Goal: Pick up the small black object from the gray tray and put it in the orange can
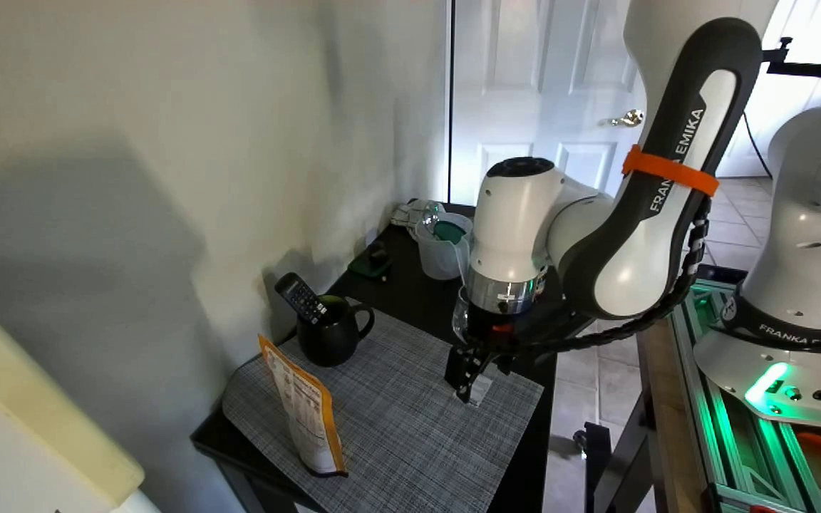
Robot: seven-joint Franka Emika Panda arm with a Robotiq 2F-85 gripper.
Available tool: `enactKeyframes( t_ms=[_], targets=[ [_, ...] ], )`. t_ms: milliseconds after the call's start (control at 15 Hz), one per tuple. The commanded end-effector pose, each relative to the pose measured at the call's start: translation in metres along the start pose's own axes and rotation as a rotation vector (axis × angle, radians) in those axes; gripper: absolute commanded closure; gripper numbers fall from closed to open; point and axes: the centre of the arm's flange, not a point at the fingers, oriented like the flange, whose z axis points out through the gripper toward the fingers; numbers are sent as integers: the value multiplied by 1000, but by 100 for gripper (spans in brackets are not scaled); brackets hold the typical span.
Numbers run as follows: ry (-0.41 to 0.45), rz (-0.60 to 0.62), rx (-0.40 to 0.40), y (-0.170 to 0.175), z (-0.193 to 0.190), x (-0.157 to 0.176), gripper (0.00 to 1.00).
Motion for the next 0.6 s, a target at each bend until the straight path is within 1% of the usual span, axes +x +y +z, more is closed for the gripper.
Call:
enactKeyframes(
  t_ms=[0, 133, 267, 533],
  targets=[
    [17, 50, -51, -6, -5, 6, 0],
    [45, 96, -70, -9, -7, 14, 0],
    [45, 112, -102, -14, -6, 21, 0],
    [43, 110, -131, -30, -4, 23, 0]
  ],
)
